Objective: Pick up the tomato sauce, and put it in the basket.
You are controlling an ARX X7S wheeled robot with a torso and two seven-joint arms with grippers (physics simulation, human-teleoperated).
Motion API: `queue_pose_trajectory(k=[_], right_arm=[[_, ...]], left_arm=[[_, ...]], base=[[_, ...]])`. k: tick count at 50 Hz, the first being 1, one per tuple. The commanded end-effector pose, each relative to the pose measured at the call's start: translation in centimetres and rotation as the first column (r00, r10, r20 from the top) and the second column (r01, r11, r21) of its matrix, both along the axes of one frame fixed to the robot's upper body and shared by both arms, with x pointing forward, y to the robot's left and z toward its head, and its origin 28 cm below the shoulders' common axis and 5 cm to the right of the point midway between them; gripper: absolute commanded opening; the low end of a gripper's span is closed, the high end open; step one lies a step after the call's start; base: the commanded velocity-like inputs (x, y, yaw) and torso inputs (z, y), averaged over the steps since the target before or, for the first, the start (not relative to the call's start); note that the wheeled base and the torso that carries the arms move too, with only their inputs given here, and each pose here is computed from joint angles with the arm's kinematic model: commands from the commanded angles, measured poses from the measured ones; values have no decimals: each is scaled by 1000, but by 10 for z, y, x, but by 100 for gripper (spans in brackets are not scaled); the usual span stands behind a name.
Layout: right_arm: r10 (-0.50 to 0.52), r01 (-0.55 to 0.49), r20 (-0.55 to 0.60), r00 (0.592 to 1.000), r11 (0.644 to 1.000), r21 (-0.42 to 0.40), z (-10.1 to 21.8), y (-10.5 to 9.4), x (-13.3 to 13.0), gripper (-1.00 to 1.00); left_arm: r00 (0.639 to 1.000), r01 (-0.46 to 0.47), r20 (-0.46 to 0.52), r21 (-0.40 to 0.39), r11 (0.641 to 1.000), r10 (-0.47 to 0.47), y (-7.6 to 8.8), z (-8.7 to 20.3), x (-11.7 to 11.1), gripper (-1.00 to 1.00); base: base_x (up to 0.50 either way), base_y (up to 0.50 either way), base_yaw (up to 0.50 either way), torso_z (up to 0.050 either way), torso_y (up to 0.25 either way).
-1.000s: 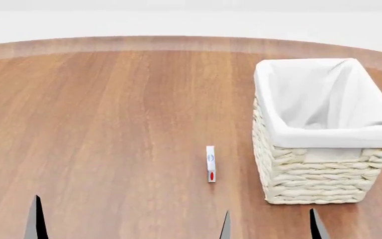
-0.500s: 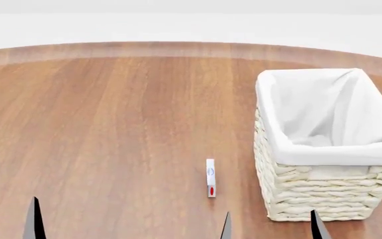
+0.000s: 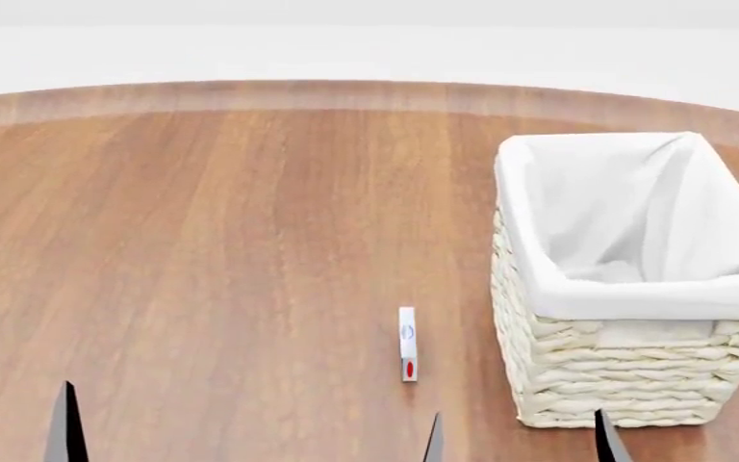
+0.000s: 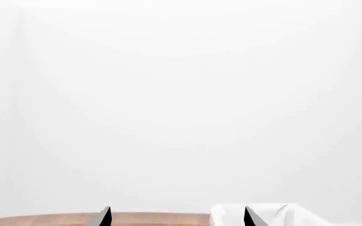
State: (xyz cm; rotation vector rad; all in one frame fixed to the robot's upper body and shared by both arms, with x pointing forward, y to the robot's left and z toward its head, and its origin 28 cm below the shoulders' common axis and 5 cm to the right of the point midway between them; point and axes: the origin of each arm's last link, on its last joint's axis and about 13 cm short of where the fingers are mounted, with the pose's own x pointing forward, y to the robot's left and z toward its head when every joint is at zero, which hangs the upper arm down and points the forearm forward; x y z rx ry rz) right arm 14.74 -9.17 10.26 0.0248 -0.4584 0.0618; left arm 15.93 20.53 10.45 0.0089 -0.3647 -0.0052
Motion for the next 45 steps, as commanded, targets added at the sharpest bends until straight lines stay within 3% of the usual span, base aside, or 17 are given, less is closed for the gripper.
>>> queue_pose_trajectory(k=[1,17,23,26,37,45], right_arm=[[-5,5,-23,1000,1000,0,-7,0,2,100],[-18,19,-109,994,1000,5,-33,1,15,100],[22,-8,-193,981,997,72,-49,2,22,100],[12,2,-209,978,998,65,-51,2,24,100],[16,17,-328,944,995,97,-56,6,24,100],[41,11,-476,878,994,106,-54,11,28,100]], left_arm=[[1000,3,-1,-1,1000,-3,-1,1,0,100],[1000,4,-3,1,1000,-4,-1,1,1,100],[1000,4,-5,0,1000,-4,-1,1,1,100],[1000,0,-8,-3,1000,0,0,-1,0,100],[1000,8,-7,-6,1000,-8,-1,-1,2,100],[1000,8,-8,-7,1000,-8,-1,-1,3,100]], base=[[0,0,0,0,0],[0,0,0,0,0],[0,0,0,0,0],[0,0,0,0,0],[0,0,0,0,0],[0,0,0,0,0]])
